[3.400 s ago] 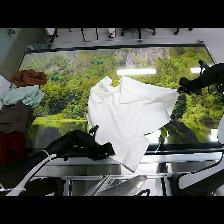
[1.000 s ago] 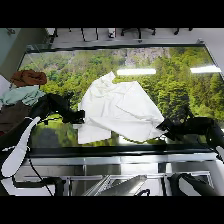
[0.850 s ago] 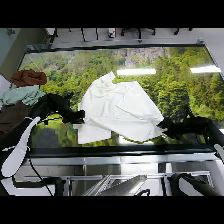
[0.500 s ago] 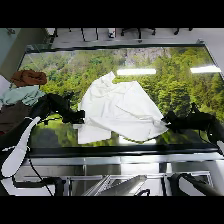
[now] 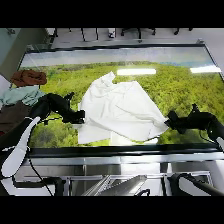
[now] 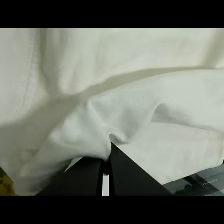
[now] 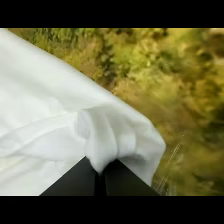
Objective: Fold the shirts.
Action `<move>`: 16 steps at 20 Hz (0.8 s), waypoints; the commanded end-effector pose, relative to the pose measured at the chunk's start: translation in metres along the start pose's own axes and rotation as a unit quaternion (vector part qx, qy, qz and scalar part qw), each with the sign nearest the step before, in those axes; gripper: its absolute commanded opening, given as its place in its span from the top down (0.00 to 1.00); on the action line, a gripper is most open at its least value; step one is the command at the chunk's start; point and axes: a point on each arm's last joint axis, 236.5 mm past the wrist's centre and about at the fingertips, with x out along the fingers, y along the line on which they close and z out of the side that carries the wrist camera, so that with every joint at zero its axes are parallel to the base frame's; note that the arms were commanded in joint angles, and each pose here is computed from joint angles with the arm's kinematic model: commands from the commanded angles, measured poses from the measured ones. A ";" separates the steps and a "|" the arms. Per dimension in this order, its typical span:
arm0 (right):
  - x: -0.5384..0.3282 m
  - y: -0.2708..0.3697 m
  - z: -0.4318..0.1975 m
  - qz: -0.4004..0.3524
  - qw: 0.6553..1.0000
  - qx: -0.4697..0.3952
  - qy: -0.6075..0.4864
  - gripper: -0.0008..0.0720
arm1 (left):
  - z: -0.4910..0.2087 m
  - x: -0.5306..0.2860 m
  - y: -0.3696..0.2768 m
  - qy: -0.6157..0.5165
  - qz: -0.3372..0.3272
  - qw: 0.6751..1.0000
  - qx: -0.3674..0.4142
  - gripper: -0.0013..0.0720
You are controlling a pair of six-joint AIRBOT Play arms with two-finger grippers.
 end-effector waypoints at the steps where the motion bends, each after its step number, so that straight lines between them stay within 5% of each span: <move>1: -0.014 0.022 -0.008 0.026 0.999 -0.034 0.023 0.96 | 0.004 -0.004 -0.002 -0.013 0.000 1.000 0.002 0.96; 5: -0.122 0.125 0.012 0.160 0.978 -0.131 -0.027 0.96 | 0.030 -0.098 -0.039 -0.129 -0.020 0.991 0.042 0.96; 8: -0.280 0.219 0.030 0.285 0.915 -0.231 -0.169 0.96 | 0.033 -0.266 -0.087 -0.325 -0.047 0.941 0.078 0.96; 12: -0.449 0.292 -0.027 0.319 0.802 -0.372 -0.342 0.96 | -0.073 -0.506 -0.160 -0.603 -0.077 0.778 0.160 0.96; 16: -0.534 0.325 -0.100 0.316 0.698 -0.460 -0.448 0.96 | -0.200 -0.609 -0.187 -0.731 -0.075 0.648 0.202 0.96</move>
